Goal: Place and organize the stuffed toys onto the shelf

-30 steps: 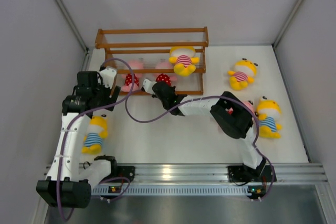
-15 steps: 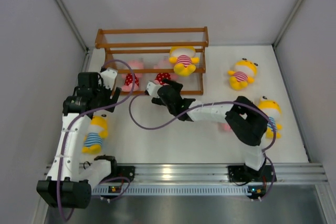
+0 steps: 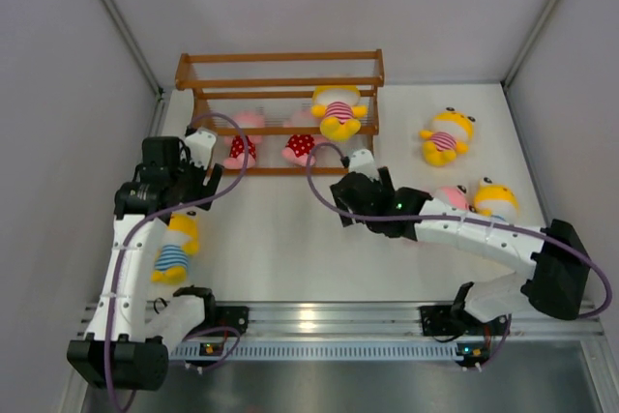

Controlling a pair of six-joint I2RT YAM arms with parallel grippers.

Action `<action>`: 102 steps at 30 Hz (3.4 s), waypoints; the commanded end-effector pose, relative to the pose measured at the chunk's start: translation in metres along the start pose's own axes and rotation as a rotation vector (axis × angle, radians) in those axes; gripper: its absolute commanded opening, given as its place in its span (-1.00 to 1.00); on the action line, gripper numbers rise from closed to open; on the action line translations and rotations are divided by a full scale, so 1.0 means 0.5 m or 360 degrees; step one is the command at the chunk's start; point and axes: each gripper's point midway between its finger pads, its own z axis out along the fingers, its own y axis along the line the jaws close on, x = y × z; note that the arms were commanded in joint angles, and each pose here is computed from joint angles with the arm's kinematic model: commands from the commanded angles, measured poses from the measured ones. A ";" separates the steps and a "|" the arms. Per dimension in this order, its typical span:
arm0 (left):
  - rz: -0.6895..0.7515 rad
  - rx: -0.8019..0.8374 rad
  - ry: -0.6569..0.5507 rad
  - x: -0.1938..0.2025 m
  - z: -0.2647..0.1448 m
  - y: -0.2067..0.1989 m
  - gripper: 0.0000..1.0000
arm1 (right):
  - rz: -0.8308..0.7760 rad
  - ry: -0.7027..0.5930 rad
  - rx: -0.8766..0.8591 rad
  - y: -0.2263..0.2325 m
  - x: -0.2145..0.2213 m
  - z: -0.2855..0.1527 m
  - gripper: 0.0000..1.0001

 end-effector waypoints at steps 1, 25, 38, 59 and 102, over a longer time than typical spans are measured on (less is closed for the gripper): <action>-0.0005 0.0019 -0.0046 -0.001 -0.012 -0.007 0.68 | 0.0641 0.0351 0.0375 -0.107 0.145 -0.031 0.64; 0.0031 0.0038 -0.0030 0.025 -0.024 -0.018 0.68 | 0.2164 0.0069 0.0676 -0.252 0.298 0.035 0.14; 0.0046 0.0024 -0.0025 0.022 -0.023 -0.012 0.68 | 0.0929 -0.0030 -0.0210 -0.121 0.071 0.032 -1.00; 0.0080 -0.0013 -0.0012 0.028 -0.030 -0.004 0.68 | 0.0243 0.0026 -0.0228 -0.070 -0.080 0.216 -1.00; 0.0094 -0.0003 0.0010 0.039 -0.026 -0.007 0.68 | 0.1499 -0.0330 -0.0411 -0.109 -0.120 0.262 -0.55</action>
